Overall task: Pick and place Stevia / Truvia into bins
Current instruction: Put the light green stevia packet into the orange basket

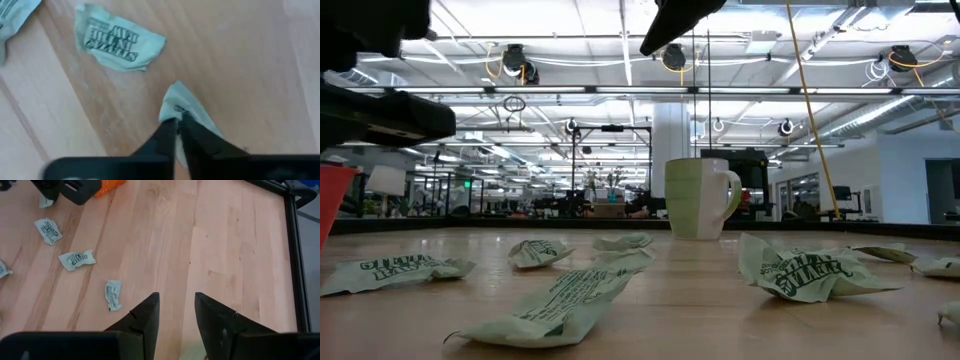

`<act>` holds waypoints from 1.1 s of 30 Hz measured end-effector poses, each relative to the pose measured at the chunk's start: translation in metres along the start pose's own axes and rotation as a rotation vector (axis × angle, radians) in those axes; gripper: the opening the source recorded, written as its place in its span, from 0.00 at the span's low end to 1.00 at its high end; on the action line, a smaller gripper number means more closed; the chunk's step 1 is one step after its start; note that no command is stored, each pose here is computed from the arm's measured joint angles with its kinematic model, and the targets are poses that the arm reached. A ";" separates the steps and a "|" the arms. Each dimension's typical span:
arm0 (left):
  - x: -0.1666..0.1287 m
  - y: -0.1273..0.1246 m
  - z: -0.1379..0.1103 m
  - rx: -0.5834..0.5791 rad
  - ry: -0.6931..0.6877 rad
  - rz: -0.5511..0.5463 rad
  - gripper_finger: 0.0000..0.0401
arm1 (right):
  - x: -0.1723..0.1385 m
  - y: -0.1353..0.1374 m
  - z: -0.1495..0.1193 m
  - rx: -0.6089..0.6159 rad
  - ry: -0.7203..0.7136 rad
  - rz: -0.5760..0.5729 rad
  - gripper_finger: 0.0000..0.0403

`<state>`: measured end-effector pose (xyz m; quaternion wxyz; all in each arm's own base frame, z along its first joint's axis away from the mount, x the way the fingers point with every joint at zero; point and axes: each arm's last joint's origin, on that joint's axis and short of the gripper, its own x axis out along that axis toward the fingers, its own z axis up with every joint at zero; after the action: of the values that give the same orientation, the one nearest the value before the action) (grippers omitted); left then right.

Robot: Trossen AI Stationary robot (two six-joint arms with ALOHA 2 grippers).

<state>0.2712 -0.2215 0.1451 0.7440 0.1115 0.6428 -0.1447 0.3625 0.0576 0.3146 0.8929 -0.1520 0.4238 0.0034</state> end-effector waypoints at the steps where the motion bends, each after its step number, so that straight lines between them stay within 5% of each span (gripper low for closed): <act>1: -0.002 0.001 0.001 -0.004 0.009 0.006 0.03 | 0.000 0.000 0.000 0.000 0.001 0.000 0.29; 8: -0.053 0.012 0.014 -0.030 0.144 0.152 0.01 | 0.000 0.000 -0.001 -0.003 0.009 0.001 0.29; 15: -0.108 0.020 0.002 -0.255 0.325 0.313 0.01 | 0.000 0.001 -0.007 0.026 0.073 0.010 0.29; 23: -0.097 0.002 -0.028 -0.517 0.342 0.149 0.03 | 0.008 0.013 -0.031 0.067 0.228 0.029 0.29; 28: -0.082 -0.004 -0.044 -0.609 0.384 0.196 0.02 | 0.025 0.024 -0.052 0.042 0.286 0.038 0.29; 33: -0.071 0.004 -0.052 -0.668 0.446 0.217 0.14 | 0.035 0.027 -0.061 0.079 0.287 0.030 0.29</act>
<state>0.2151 -0.1942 0.2071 0.5927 -0.0403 0.7842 0.1791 0.3353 0.0627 0.2441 0.8284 -0.1090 0.5490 -0.0215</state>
